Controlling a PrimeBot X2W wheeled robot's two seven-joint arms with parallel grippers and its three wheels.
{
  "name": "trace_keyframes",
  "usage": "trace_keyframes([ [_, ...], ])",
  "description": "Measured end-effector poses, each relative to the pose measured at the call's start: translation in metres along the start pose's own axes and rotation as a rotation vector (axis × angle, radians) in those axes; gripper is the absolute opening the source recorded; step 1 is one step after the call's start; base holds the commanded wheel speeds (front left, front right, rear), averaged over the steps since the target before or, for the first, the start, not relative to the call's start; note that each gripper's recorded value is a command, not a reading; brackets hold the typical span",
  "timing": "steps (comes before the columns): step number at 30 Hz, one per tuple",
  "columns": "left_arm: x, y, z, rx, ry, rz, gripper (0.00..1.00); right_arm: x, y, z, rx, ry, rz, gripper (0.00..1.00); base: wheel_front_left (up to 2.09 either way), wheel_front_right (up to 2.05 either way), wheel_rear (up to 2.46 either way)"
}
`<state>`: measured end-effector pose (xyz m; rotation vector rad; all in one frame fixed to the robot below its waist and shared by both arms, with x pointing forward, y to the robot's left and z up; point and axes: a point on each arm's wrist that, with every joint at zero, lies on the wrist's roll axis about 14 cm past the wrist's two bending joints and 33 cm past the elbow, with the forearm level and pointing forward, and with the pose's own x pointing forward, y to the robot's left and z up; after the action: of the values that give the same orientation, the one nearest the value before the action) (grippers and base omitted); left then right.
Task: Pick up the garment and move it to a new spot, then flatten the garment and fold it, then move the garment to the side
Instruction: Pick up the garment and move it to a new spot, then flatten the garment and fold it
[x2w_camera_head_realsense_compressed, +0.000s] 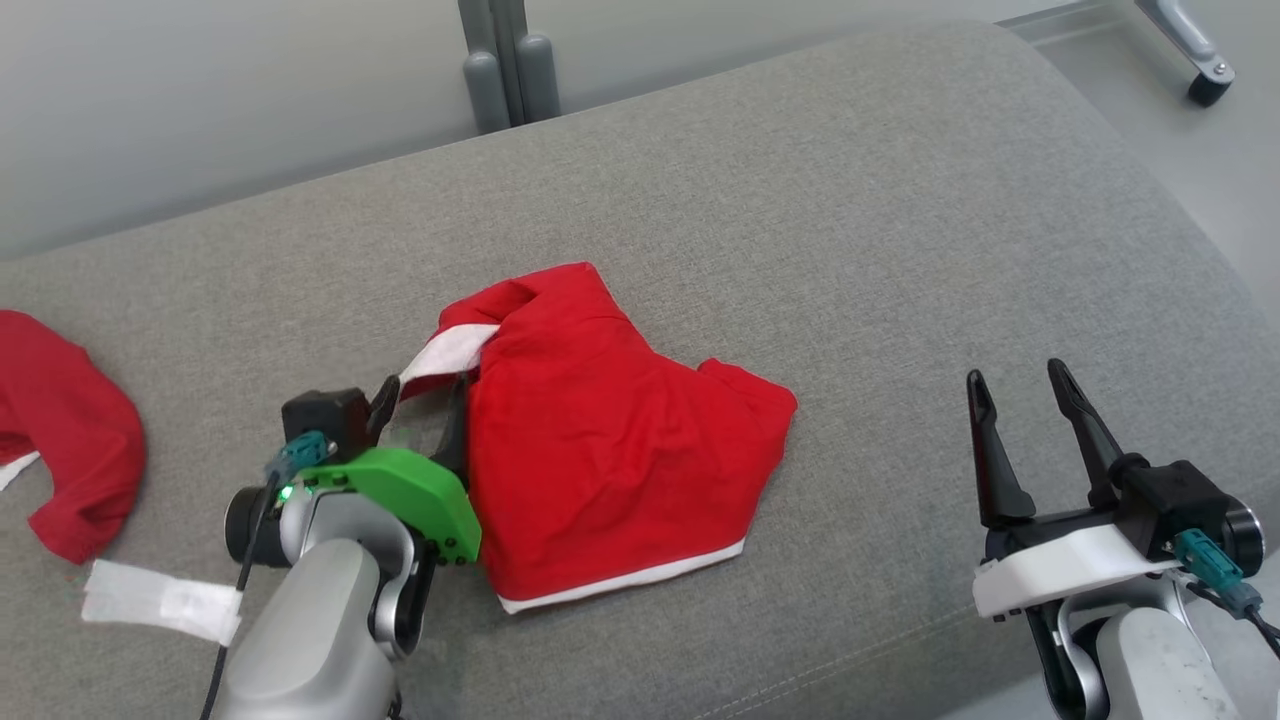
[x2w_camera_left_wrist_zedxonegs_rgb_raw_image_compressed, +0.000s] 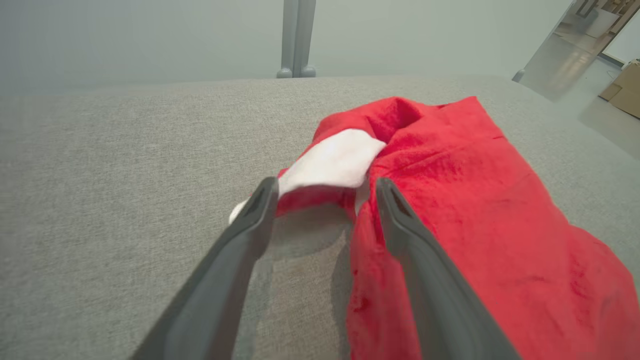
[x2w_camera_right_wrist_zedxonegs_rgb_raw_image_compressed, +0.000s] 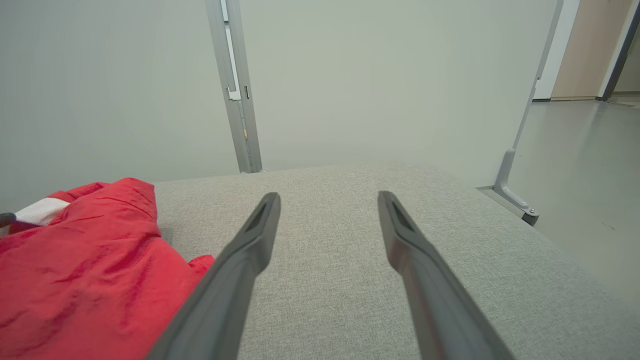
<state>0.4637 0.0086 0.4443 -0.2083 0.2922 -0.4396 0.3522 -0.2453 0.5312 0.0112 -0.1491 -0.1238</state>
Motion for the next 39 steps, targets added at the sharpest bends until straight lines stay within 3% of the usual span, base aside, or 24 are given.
trace_keyframes([
  [6, -0.035, 0.014, -0.026, -0.014, 0.039, 0.011, 1.00, 0.000, 0.003, -0.002, 0.005, 0.004, 0.009, 1.00, 0.00, 0.00, 0.00],
  [14, -0.081, 0.017, -0.084, -0.131, 0.272, 0.017, 1.00, 0.013, 0.019, -0.014, 0.014, 0.030, 0.052, 1.00, 0.00, 0.00, 0.00],
  [19, -0.080, -0.007, -0.092, -0.192, 0.316, -0.049, 1.00, 0.022, 0.026, -0.017, 0.015, 0.035, 0.070, 1.00, 0.00, 0.00, 0.00],
  [29, -0.079, -0.075, -0.086, -0.306, 0.345, -0.268, 1.00, 0.018, 0.016, -0.019, 0.009, 0.044, 0.042, 1.00, 0.00, 0.00, 0.00],
  [39, -0.067, -0.080, -0.052, -0.334, 0.220, -0.285, 1.00, 0.009, 0.005, -0.019, 0.004, 0.051, 0.009, 1.00, 0.00, 0.00, 0.00],
])
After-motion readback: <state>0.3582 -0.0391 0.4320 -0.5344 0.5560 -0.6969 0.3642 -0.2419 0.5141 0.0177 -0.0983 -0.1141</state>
